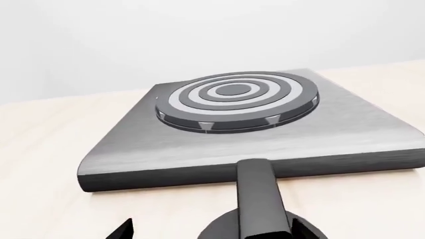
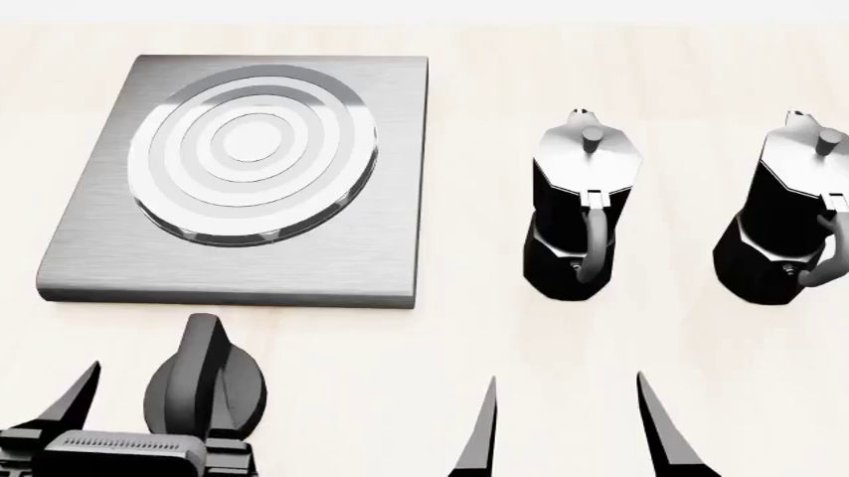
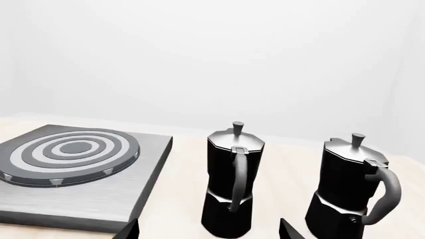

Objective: Turn off the stove.

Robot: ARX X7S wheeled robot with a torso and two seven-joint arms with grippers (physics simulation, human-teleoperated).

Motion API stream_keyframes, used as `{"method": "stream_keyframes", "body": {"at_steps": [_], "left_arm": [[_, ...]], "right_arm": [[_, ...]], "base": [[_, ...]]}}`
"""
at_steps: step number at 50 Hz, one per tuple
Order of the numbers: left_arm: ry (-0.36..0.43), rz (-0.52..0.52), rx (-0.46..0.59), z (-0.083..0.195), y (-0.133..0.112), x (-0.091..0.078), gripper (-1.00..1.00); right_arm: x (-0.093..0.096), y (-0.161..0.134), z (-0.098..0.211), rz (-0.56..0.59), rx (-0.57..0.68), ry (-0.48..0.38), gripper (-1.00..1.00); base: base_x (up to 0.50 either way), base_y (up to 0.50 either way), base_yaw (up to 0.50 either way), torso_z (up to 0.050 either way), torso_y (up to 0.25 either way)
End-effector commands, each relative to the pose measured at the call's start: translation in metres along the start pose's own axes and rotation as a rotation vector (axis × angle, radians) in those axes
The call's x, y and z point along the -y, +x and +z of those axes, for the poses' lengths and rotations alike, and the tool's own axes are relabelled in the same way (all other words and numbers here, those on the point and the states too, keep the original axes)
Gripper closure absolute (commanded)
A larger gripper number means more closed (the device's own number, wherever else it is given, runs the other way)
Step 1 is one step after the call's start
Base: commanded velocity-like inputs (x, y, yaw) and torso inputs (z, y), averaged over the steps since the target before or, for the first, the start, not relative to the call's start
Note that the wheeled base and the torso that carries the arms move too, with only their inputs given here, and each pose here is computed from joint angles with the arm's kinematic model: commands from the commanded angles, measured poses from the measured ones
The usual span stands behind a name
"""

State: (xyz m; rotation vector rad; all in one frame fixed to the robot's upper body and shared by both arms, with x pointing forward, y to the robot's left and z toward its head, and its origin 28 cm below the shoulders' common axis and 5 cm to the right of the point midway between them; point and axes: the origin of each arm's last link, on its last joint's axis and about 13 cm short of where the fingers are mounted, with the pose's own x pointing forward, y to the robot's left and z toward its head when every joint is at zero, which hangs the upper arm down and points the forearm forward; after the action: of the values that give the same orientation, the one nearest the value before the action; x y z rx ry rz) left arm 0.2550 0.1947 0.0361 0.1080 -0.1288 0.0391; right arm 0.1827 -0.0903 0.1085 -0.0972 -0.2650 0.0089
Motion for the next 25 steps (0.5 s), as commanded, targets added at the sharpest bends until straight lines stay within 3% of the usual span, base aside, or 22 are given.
{"method": "stream_keyframes", "body": {"at_steps": [1, 25], "left_arm": [[0.006, 0.010, -0.010, -0.0033, 0.0000, -0.0028, -1.00], [0.010, 0.037, -0.047, -0.0111, -0.0022, -0.0108, -1.00]], "right_arm": [[0.0000, -0.0004, 0.0009, 0.001, 0.002, -0.001, -1.00], [0.0001, -0.0010, -0.0007, -0.001, 0.000, -0.002, -1.00]], "base": [[0.00, 0.00, 0.00, 0.000, 0.000], [0.00, 0.00, 0.00, 0.000, 0.000]]}}
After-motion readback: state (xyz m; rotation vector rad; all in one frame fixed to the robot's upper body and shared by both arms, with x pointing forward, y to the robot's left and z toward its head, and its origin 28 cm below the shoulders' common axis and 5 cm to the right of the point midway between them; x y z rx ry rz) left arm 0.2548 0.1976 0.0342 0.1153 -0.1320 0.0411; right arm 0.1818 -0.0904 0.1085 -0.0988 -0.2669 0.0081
